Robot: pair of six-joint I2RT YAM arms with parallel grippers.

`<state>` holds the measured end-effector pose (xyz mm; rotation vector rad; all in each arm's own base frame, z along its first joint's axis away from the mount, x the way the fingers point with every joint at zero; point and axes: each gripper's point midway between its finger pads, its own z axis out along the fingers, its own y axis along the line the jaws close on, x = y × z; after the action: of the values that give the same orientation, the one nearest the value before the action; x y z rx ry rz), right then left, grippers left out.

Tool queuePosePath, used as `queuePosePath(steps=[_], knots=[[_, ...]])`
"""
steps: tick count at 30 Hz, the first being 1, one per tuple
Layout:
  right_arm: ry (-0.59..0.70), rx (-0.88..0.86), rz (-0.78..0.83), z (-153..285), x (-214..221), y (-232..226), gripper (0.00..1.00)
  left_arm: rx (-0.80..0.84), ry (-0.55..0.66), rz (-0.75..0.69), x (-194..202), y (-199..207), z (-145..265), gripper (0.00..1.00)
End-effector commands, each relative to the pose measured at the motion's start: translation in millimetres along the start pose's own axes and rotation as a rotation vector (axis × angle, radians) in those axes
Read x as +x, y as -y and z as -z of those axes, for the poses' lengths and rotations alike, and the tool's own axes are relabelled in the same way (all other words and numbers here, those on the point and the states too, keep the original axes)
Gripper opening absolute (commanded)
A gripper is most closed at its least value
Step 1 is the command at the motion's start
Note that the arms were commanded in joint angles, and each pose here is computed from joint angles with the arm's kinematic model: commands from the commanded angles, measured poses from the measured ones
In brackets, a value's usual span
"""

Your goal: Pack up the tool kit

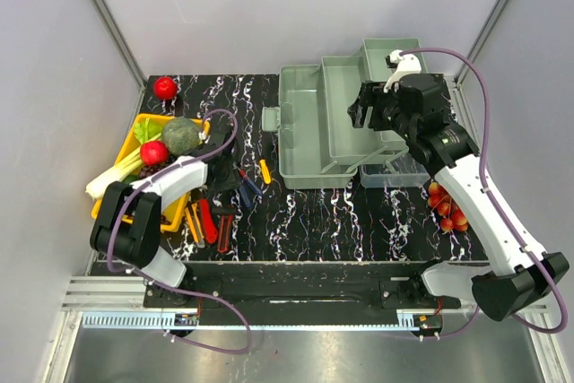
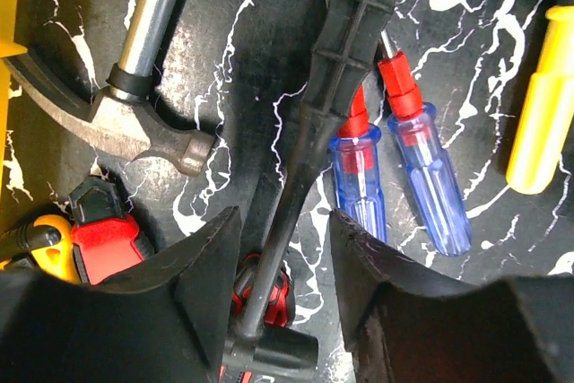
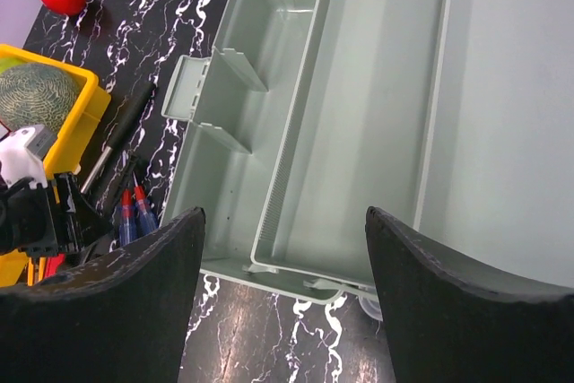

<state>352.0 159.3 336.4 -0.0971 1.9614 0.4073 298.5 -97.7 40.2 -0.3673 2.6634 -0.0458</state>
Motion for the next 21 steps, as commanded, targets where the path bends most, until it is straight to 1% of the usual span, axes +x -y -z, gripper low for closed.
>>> queuePosePath(steps=[1, 3, 5, 6, 8, 10, 14, 18, 21], knots=[[0.049, 0.009, -0.011, 17.6, -9.6, 3.0, 0.77, 0.018, 0.025, 0.002, -8.4, 7.3, -6.2, 0.45], [0.054, 0.016, -0.010, 20.9, -9.6, 4.7, 0.77, 0.018, 0.027, 0.002, -10.0, 8.2, -7.0, 0.41], [0.057, 0.023, -0.007, 22.7, -8.4, 6.7, 0.77, 0.002, 0.028, 0.005, -9.6, 4.8, -8.5, 0.34], [0.059, 0.026, -0.005, 23.7, -8.4, 7.4, 0.77, -0.008, 0.035, 0.009, -10.4, 3.3, -7.4, 0.25], [0.067, 0.028, -0.006, 25.8, -9.3, 8.1, 0.77, -0.024, 0.061, 0.015, -16.0, -0.3, -3.4, 0.15], [0.076, 0.029, -0.007, 27.6, -10.5, 8.4, 0.77, -0.024, 0.087, 0.015, -23.3, -0.2, 3.6, 0.00], [0.081, 0.028, 0.000, 28.6, -12.5, 8.2, 0.77, -0.030, 0.130, 0.020, -34.6, -1.3, 17.1, 0.00], [0.098, 0.031, 0.003, 30.3, -17.2, 8.5, 0.77, -0.001, 0.192, 0.036, -51.7, 1.5, 44.4, 0.00], [0.106, 0.032, 0.006, 30.8, -19.2, 8.7, 0.78, 0.051, 0.248, 0.049, -67.6, 9.4, 71.4, 0.00]])
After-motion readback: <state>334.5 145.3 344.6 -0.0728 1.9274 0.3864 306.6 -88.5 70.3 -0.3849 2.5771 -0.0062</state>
